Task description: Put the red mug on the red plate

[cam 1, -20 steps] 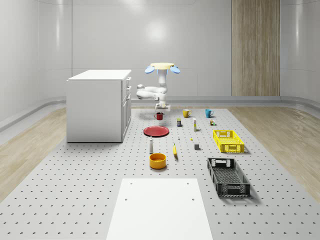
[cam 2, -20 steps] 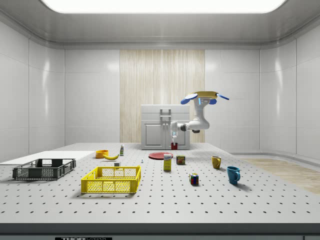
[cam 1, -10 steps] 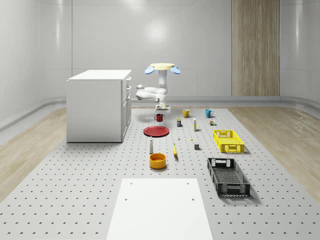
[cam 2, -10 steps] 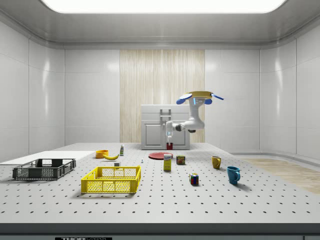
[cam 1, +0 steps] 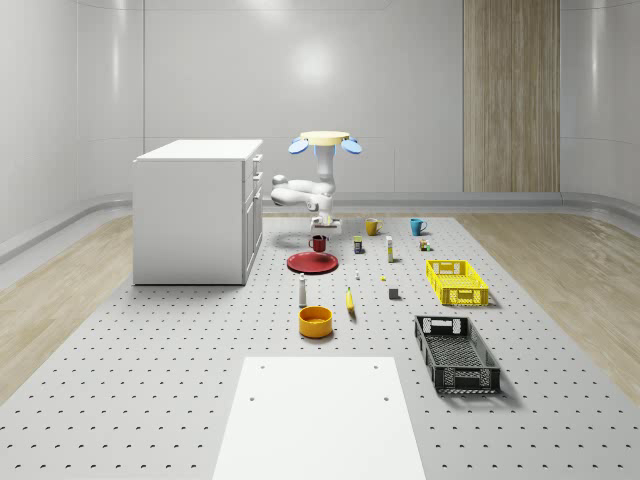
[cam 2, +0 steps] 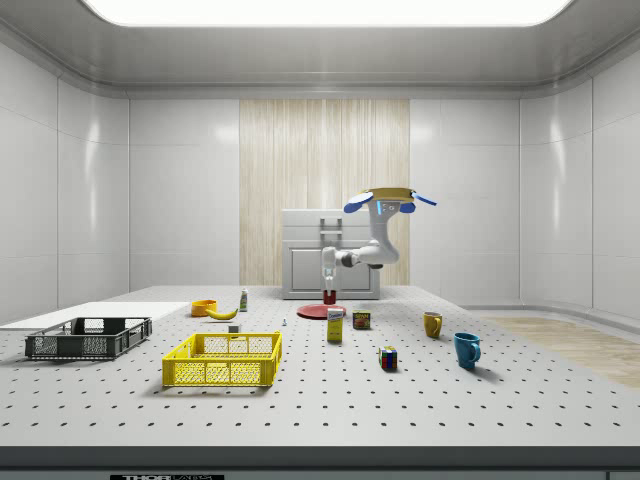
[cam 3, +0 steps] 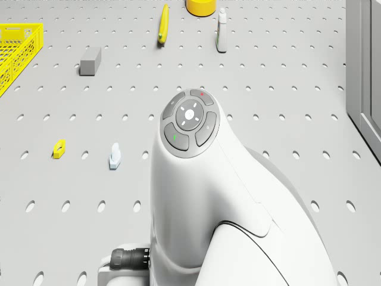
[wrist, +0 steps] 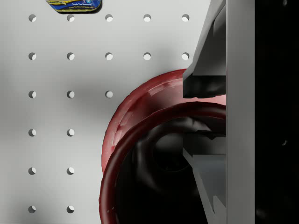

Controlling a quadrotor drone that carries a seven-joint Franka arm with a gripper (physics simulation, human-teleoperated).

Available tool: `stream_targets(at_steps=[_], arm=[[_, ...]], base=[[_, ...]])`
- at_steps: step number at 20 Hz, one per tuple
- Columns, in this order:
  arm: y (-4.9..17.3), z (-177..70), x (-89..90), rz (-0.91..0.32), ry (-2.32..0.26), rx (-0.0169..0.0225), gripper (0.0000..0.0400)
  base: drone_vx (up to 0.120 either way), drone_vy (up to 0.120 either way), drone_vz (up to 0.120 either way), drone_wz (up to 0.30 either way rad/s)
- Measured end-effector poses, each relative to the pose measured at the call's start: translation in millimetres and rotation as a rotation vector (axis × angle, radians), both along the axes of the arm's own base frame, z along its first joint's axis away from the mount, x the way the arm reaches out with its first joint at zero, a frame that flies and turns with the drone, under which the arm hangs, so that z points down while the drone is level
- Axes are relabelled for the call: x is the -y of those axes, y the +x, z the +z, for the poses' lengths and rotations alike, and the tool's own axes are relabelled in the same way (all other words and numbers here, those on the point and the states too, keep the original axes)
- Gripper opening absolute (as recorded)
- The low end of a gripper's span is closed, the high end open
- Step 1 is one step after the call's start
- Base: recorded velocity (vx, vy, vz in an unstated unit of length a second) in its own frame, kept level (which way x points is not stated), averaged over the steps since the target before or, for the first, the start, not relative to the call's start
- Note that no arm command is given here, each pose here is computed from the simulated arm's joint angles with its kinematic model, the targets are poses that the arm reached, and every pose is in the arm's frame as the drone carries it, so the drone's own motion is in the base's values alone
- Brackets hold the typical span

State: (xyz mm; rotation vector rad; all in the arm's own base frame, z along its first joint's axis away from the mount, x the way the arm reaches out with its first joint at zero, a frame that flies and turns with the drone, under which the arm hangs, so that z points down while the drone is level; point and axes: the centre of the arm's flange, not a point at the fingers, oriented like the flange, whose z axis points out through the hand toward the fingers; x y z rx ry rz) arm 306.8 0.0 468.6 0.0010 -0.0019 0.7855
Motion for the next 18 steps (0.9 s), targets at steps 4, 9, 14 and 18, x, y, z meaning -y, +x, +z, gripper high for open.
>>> stream_targets(at_steps=[4,9,14,18], arm=[[0.0,0,-0.4,0.000,0.000,0.0000,0.0100],[0.0,0,-13.7,0.000,0.000,0.0000,0.0100],[0.0,8,-26.4,0.000,0.000,0.0000,0.0100],[0.0,20,-30.5,0.000,0.000,0.0000,0.0100]], base=[[0.120,0.000,0.000,0.000],[0.008,0.000,0.000,0.000],[0.000,0.000,0.000,0.000],[0.000,0.000,0.000,0.000]])
